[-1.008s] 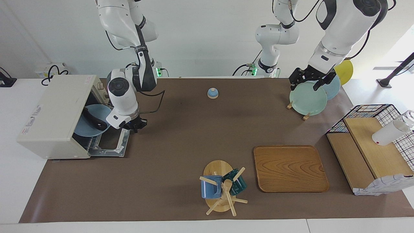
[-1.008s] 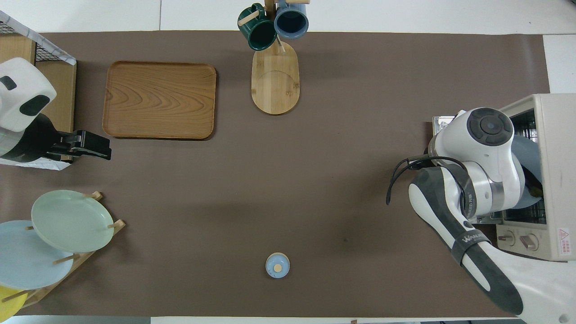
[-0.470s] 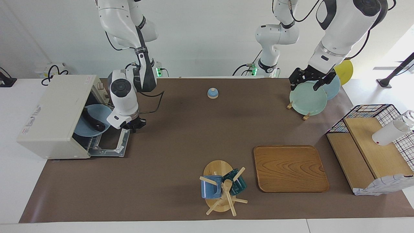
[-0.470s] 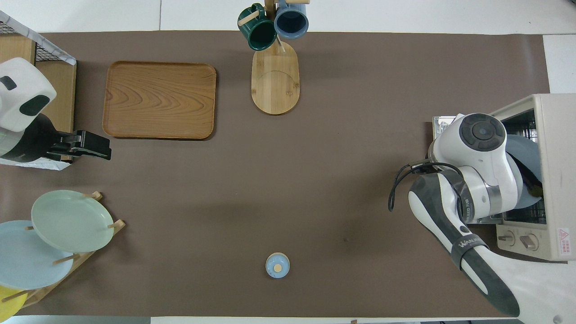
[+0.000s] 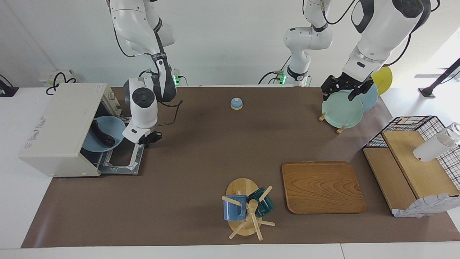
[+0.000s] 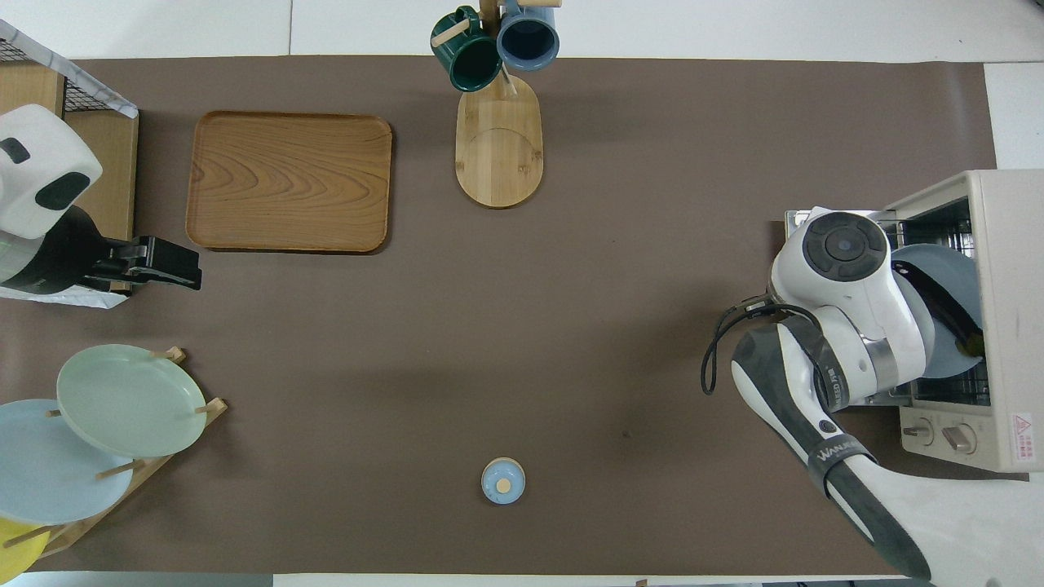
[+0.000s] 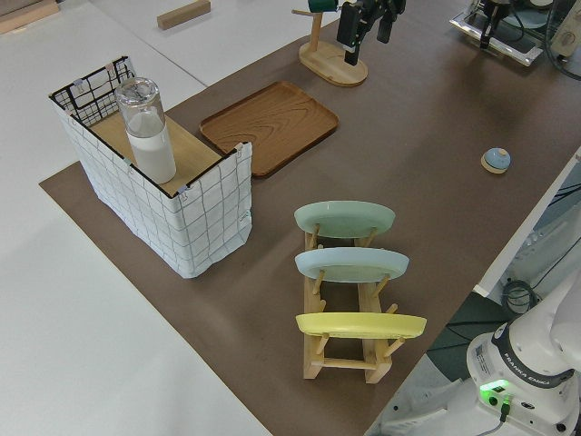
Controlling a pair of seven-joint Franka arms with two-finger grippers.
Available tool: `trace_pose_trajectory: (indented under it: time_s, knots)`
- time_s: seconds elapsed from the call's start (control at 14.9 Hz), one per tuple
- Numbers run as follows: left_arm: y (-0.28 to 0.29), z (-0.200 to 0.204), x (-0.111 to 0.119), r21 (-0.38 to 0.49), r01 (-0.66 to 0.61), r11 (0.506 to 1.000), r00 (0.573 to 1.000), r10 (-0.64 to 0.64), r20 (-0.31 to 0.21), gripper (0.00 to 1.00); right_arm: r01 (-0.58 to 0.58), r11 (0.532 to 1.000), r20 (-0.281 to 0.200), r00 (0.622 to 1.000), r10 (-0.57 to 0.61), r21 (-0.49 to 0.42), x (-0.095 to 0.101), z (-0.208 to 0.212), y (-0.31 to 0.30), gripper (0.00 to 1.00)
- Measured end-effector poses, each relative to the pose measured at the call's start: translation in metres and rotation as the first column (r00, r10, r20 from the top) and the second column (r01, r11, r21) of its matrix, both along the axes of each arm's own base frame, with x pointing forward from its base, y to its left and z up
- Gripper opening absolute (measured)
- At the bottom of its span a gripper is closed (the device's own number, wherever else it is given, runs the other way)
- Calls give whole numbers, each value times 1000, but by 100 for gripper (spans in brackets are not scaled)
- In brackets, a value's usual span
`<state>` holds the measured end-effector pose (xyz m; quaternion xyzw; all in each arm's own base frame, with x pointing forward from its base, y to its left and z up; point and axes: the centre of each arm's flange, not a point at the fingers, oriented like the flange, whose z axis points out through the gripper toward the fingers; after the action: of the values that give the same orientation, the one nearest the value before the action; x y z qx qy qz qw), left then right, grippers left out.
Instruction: Put eggplant into oven
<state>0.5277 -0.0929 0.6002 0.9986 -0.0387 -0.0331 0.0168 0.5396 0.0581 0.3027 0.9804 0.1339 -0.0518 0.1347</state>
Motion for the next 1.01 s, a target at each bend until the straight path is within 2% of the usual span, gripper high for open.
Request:
trace_pose_trajectory:
  time_s: [0.4,0.67,1.01]
  knots:
    - [0,0,0,0,0,1000,1000,0,0,100,-40,998,-95,995,34,-52,15,56,-1,1]
    - [0,0,0,0,0,1000,1000,0,0,100,-23,999,-101,995,18,-48,16,113,-39,1]
    - [0,0,0,0,0,1000,1000,0,0,100,-22,999,-106,994,19,-31,9,145,-83,1]
